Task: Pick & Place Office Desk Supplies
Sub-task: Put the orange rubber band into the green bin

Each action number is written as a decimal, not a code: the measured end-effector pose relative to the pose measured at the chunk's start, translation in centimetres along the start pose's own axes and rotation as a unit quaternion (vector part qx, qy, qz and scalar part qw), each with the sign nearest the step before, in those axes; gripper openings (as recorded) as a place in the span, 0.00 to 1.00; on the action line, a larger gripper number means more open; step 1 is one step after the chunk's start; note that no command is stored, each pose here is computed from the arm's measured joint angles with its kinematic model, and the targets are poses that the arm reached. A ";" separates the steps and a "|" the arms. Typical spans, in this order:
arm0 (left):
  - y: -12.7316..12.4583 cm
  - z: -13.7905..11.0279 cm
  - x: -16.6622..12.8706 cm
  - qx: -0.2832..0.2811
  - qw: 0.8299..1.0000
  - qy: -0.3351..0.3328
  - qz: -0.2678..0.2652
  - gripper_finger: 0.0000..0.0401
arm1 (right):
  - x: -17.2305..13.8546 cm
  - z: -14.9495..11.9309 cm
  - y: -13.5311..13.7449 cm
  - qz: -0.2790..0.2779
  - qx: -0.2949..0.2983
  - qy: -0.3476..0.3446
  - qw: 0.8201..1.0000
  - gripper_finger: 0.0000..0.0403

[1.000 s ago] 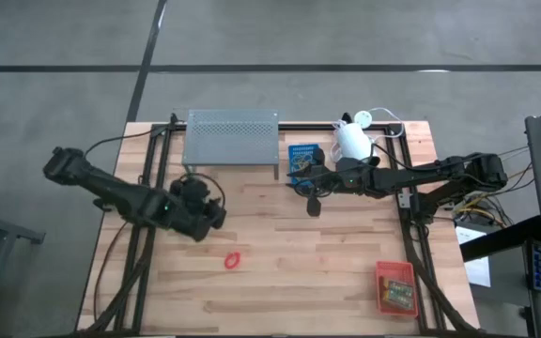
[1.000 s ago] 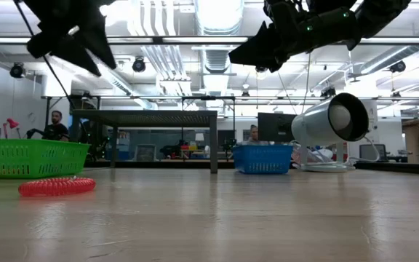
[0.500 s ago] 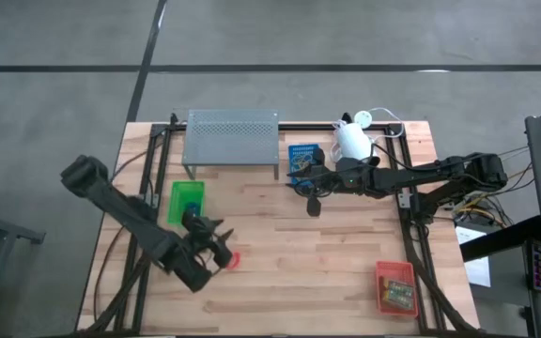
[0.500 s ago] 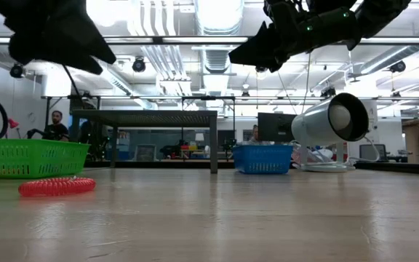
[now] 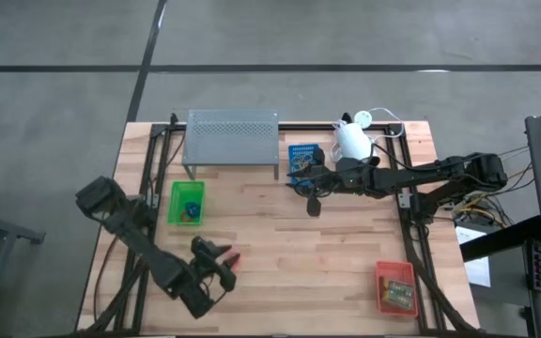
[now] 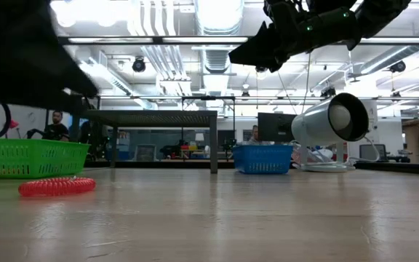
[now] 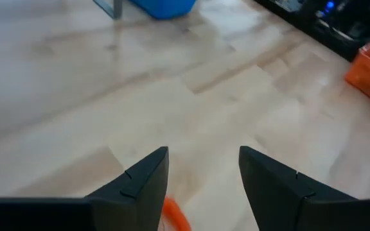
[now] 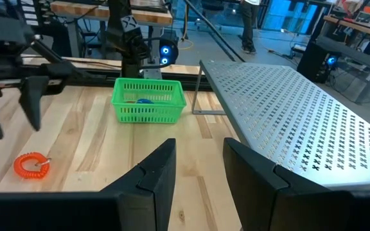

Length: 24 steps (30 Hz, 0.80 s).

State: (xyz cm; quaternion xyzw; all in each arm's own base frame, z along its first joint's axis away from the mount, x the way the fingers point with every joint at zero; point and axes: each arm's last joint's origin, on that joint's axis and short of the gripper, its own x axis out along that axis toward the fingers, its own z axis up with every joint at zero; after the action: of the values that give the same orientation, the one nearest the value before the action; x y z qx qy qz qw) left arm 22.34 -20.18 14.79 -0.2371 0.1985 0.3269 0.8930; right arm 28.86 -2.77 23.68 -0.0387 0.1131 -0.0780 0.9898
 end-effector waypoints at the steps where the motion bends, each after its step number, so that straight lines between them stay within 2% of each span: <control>1: 0.0 -0.5 -0.4 0.001 1.000 0.003 -0.006 0.48 | 0.0 0.0 0.0 0.000 0.000 0.000 1.000 0.32; 9: -0.2 -3.4 -3.3 0.035 0.997 0.020 -0.065 0.48 | 0.0 0.0 0.0 0.000 0.000 0.000 1.000 0.32; 24: 0.0 -7.3 -1.0 0.138 0.989 0.008 -0.055 0.48 | 0.0 0.0 0.0 0.000 0.000 0.000 1.000 0.32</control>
State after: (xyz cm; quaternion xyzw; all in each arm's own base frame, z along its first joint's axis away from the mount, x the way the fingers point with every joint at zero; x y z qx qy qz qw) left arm 20.19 -24.67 9.37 -0.1250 0.2352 0.2445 0.9323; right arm 28.86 -2.76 23.68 -0.0387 0.1131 -0.0779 0.9898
